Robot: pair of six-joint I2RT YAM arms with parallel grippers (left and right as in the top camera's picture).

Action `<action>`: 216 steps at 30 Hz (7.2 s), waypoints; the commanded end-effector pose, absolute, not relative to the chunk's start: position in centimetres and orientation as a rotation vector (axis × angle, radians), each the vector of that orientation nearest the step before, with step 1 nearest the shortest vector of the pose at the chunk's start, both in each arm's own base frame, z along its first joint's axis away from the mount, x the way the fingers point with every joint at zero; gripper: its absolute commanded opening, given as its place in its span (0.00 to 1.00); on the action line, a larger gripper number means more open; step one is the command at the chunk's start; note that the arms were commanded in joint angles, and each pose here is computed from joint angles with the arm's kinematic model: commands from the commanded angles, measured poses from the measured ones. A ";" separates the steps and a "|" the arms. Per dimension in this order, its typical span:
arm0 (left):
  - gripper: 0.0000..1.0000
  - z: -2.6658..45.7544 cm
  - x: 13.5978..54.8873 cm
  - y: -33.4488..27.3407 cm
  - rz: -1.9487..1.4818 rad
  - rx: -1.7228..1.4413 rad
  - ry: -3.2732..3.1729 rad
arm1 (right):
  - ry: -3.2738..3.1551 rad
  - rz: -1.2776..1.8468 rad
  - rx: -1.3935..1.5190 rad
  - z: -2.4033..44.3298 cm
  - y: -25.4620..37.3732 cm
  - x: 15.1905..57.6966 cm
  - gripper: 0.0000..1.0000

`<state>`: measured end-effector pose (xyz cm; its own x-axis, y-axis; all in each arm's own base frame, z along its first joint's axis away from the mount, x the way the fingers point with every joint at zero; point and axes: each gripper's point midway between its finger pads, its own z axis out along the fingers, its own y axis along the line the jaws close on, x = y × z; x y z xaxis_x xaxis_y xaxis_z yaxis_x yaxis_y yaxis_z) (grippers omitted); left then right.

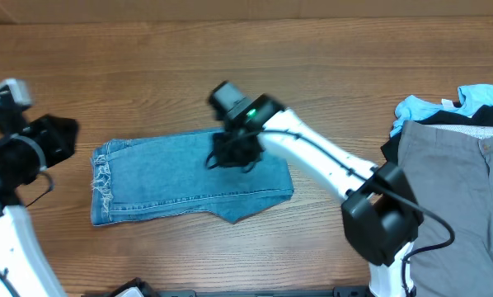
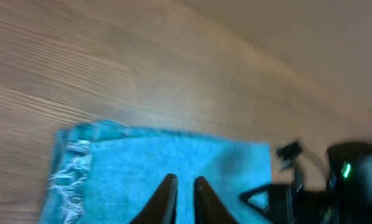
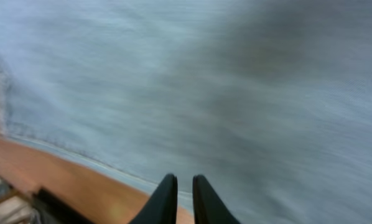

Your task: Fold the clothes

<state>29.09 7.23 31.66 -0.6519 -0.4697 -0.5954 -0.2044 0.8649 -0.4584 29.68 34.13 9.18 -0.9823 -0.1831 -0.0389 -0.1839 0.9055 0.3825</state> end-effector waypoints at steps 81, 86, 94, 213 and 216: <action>0.06 7.3 30.2 0.3 -0.639 -0.572 2.811 | 3.223 1.053 0.352 3.8 17.9 29.7 0.11; 0.10 11.4 33.1 -3.7 -0.835 -0.248 2.681 | 2.967 1.247 0.060 10.0 21.8 31.6 0.12; 0.10 8.7 33.6 -7.3 -0.613 0.069 2.746 | 2.827 1.235 -0.094 11.1 28.9 32.3 0.20; 0.04 -3.1 24.4 4.7 -0.934 -0.725 3.110 | 3.195 0.494 0.730 -2.3 16.6 31.1 0.16; 0.04 0.4 26.2 5.9 -0.890 -0.713 3.070 | 3.200 0.560 0.694 -1.9 17.3 31.1 0.14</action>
<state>26.68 2.78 0.05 -0.8896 -0.3733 0.2633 -0.4515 0.6308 -0.6311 31.73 19.01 0.36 -0.9015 0.3548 0.2478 0.4266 0.8247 0.3713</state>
